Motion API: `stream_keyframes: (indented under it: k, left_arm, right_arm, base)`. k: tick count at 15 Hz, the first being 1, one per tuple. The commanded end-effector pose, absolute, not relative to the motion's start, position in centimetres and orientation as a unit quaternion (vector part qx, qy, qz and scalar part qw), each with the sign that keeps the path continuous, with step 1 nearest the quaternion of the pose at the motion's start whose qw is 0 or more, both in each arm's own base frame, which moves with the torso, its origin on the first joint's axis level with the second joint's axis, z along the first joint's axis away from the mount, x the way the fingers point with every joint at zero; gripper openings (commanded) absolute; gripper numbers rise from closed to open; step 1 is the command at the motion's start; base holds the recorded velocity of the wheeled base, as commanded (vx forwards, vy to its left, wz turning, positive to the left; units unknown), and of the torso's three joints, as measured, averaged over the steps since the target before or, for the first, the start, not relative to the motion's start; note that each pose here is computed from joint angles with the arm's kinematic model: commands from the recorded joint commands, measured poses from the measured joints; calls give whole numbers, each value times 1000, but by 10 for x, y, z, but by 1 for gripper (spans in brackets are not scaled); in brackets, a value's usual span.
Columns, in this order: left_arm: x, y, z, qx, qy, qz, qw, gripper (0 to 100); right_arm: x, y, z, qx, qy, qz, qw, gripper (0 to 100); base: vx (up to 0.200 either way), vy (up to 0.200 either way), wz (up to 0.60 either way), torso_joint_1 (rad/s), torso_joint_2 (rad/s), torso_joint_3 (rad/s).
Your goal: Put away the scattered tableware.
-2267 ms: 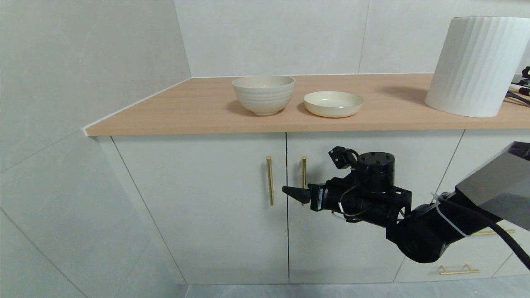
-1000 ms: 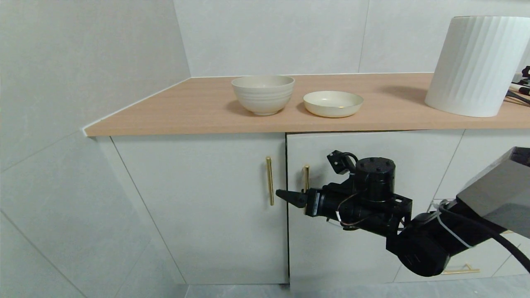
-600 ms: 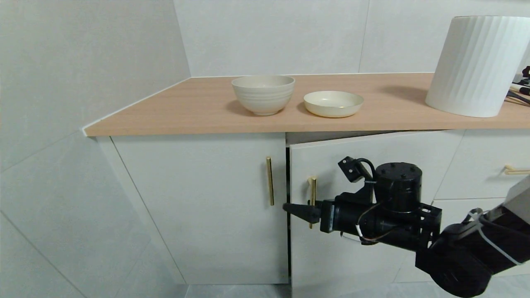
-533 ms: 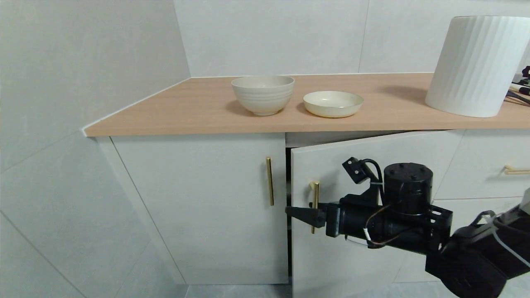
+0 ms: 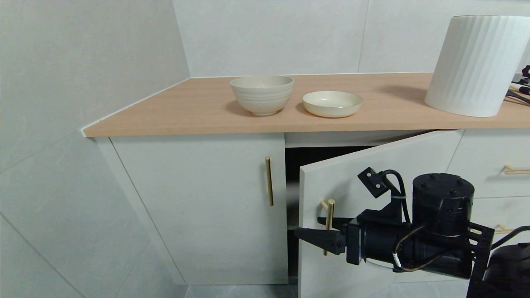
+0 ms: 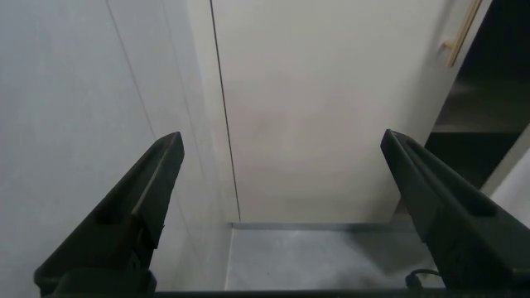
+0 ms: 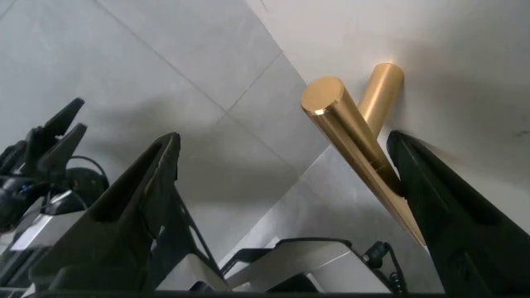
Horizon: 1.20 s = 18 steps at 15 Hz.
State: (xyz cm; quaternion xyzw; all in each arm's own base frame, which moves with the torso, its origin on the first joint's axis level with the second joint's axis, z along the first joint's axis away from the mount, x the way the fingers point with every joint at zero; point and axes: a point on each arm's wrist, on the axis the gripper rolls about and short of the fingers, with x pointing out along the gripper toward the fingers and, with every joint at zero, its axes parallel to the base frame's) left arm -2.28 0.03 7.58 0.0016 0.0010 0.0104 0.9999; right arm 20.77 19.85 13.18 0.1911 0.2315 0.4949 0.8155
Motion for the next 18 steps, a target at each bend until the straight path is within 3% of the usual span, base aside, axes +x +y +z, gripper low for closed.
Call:
stream_keyframes:
  k: [1,5,6,9,11,15,18]
  left_arm:
    - [-23,0,75,5,2,11,1000,100]
    - [-29,-1,101,20,-56,-8,998,100]
    - [-31,-3,126,21,-25,-85,996,100]
    - [-8,-7,197,7,21,-175,984,100]
    - [28,-10,222,-1,72,-230,971,100]
    - [101,-31,223,-18,188,-336,923,100]
    - [163,-61,197,-33,243,-371,896,100]
  right_arm:
    - [201,195,133,191,234,499,813,100]
    - [199,193,133,192,233,498,813,100]
    - [198,192,133,191,235,497,813,100]
    - [197,191,135,191,231,498,813,100]
    - [196,190,137,192,228,499,814,100]
    - [195,190,137,192,229,501,812,100]
    - [195,191,136,191,229,500,813,100]
  base:
    - [0,0,0,0,0,0]
    - [0,0,0,0,0,0]
    - [0,0,0,0,0,0]
    - [0,0,0,0,0,0]
    - [0,0,0,0,0,0]
    - [0,0,0,0,0,0]
    - [0,0,0,0,0,0]
